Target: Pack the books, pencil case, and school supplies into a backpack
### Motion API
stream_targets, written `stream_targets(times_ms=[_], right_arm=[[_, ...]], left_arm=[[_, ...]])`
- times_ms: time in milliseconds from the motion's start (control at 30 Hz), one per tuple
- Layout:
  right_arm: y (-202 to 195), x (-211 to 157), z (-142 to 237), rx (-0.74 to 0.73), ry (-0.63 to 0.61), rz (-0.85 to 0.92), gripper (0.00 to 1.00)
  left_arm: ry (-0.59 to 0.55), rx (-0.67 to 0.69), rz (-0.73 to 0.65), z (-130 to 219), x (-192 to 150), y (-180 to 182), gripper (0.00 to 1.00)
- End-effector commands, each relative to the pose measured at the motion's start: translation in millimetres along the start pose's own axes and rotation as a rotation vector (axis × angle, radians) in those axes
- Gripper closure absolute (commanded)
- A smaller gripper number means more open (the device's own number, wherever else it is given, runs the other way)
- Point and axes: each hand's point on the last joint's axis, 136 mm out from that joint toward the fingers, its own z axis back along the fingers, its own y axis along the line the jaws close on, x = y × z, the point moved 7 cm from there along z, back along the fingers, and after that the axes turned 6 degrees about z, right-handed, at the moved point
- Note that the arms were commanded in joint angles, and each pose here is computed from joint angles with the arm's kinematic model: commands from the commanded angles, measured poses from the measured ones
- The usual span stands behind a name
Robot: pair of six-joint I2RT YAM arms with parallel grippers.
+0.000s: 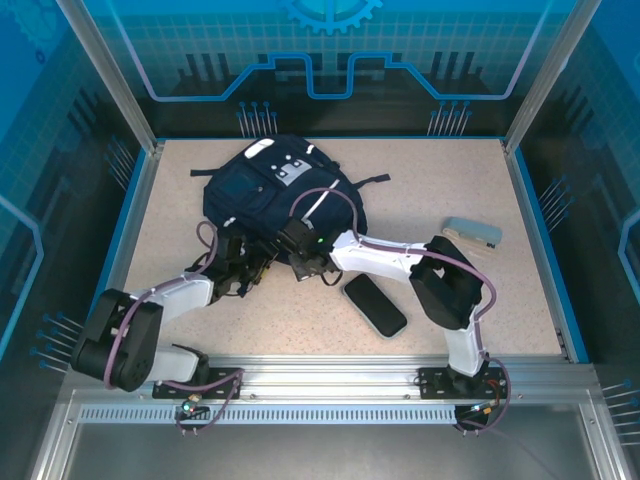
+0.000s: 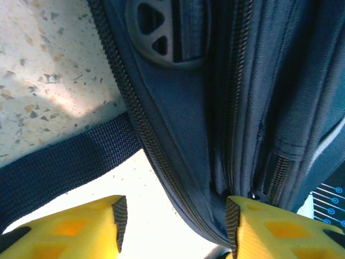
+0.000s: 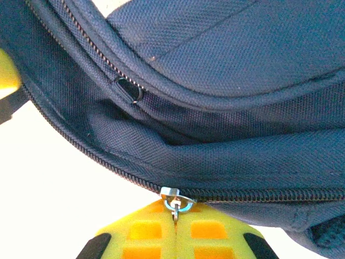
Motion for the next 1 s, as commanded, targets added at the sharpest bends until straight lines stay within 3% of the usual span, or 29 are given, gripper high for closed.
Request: stream_targets(times_ms=[0, 267, 500, 667, 967], right_arm=[[5, 5, 19, 0.065, -0.028, -0.014, 1.0], [8, 6, 27, 0.104, -0.032, -0.011, 1.0], [-4, -2, 27, 0.012, -0.013, -0.006, 1.0], [-44, -11, 30, -0.165, 0.027, -0.02, 1.0], [-124, -16, 29, -0.233, 0.063, -0.131, 1.0]], left_arm=[[0.012, -0.057, 0.037, -6, 2, -3, 0.49], [0.02, -0.085, 0.077, -21, 5, 0, 0.52], [-0.01, -0.055, 0.085, -28, 10, 6, 0.74], [-0.036, -0.038, 0.038, -24, 14, 7, 0.88], [-0.049, -0.02, 0.007, -18, 22, 8, 0.93]])
